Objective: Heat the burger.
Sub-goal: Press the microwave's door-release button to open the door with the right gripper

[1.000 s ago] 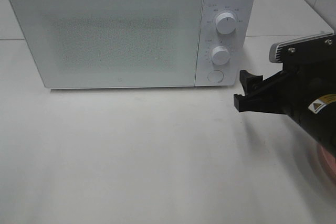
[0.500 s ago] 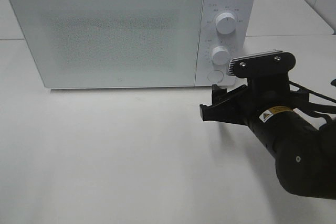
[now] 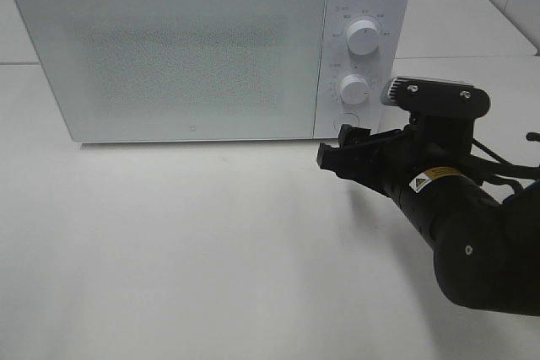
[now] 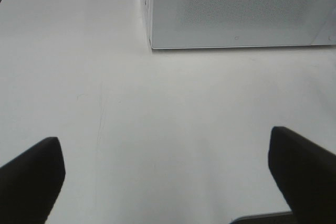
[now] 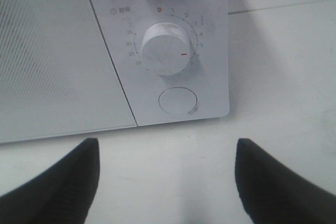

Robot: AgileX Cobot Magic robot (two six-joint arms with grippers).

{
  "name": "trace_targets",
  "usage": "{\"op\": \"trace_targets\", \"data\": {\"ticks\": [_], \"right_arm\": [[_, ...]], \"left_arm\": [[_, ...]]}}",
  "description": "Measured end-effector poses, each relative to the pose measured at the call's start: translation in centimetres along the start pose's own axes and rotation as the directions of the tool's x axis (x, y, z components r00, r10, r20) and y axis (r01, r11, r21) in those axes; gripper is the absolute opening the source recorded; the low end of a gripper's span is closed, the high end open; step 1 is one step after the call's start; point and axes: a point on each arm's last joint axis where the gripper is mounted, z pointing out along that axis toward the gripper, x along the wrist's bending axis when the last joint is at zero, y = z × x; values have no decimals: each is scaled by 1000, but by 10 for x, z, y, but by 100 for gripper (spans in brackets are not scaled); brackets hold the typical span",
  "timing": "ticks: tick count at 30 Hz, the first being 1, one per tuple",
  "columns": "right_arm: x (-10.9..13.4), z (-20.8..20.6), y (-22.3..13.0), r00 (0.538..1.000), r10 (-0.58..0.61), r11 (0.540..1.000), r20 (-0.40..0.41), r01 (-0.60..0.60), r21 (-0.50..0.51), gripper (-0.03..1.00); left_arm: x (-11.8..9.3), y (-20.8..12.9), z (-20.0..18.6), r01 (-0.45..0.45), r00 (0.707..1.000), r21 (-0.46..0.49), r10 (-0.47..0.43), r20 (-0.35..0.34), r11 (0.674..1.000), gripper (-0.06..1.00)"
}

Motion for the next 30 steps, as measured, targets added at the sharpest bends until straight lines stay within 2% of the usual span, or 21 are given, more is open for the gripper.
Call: {"op": "trace_targets", "data": {"ticks": [2, 5, 6, 7, 8, 9, 10, 11, 12, 13, 14, 15, 16, 17, 18, 19, 21, 24, 25, 26, 30], "right_arm": [[0, 0, 0, 968, 253, 968, 1, -253, 0, 65], [0, 0, 0, 947, 322, 947, 1, -322, 0, 61], [0, 0, 0, 895, 445, 895, 1, -445, 0, 56], [0, 0, 0, 859, 512, 859, 1, -512, -1, 54], [0, 0, 0, 859, 512, 859, 1, -512, -1, 54], [0, 0, 0, 775, 632, 775, 1, -632, -1, 47], [0, 0, 0, 740, 673, 740, 1, -673, -1, 44], [0, 0, 0, 740, 673, 740, 1, -673, -1, 44], [0, 0, 0, 660, 751, 660, 1, -751, -1, 38], [0, 0, 0, 660, 751, 660, 1, -751, -1, 38], [0, 0, 0, 578, 816, 578, 1, -816, -1, 30], [0, 0, 0, 542, 840, 542, 1, -840, -1, 28], [0, 0, 0, 542, 840, 542, 1, -840, -1, 28], [0, 0, 0, 485, 874, 485, 1, -874, -1, 22], [0, 0, 0, 459, 889, 459, 1, -888, -2, 19], [0, 0, 0, 459, 889, 459, 1, -888, -2, 19], [-1, 0, 0, 373, 928, 373, 2, -928, -5, 7], [-1, 0, 0, 351, 936, 351, 4, -936, -8, 4], [-1, 0, -1, 312, 950, 312, 19, -950, -8, 1], [-1, 1, -2, 296, 955, 297, 33, -955, -4, 1], [4, 3, -3, 268, 961, 267, 64, -964, 12, 1]], "left_arm": [[0, 0, 0, 0, 1000, 0, 0, 0, 1000, 97], [0, 0, 0, 0, 1000, 0, 0, 0, 1000, 97], [0, 0, 0, 0, 1000, 0, 0, 0, 1000, 97], [0, 0, 0, 0, 1000, 0, 0, 0, 1000, 97], [0, 0, 0, 0, 1000, 0, 0, 0, 1000, 97], [0, 0, 0, 0, 1000, 0, 0, 0, 1000, 97], [0, 0, 0, 0, 1000, 0, 0, 0, 1000, 97], [0, 0, 0, 0, 1000, 0, 0, 0, 1000, 97], [0, 0, 0, 0, 1000, 0, 0, 0, 1000, 97], [0, 0, 0, 0, 1000, 0, 0, 0, 1000, 97], [0, 0, 0, 0, 1000, 0, 0, 0, 1000, 97], [0, 0, 0, 0, 1000, 0, 0, 0, 1000, 97], [0, 0, 0, 0, 1000, 0, 0, 0, 1000, 97], [0, 0, 0, 0, 1000, 0, 0, 0, 1000, 97], [0, 0, 0, 0, 1000, 0, 0, 0, 1000, 97], [0, 0, 0, 0, 1000, 0, 0, 0, 1000, 97], [0, 0, 0, 0, 1000, 0, 0, 0, 1000, 97], [0, 0, 0, 0, 1000, 0, 0, 0, 1000, 97], [0, 0, 0, 0, 1000, 0, 0, 0, 1000, 97], [0, 0, 0, 0, 1000, 0, 0, 0, 1000, 97], [0, 0, 0, 0, 1000, 0, 0, 0, 1000, 97]]}}
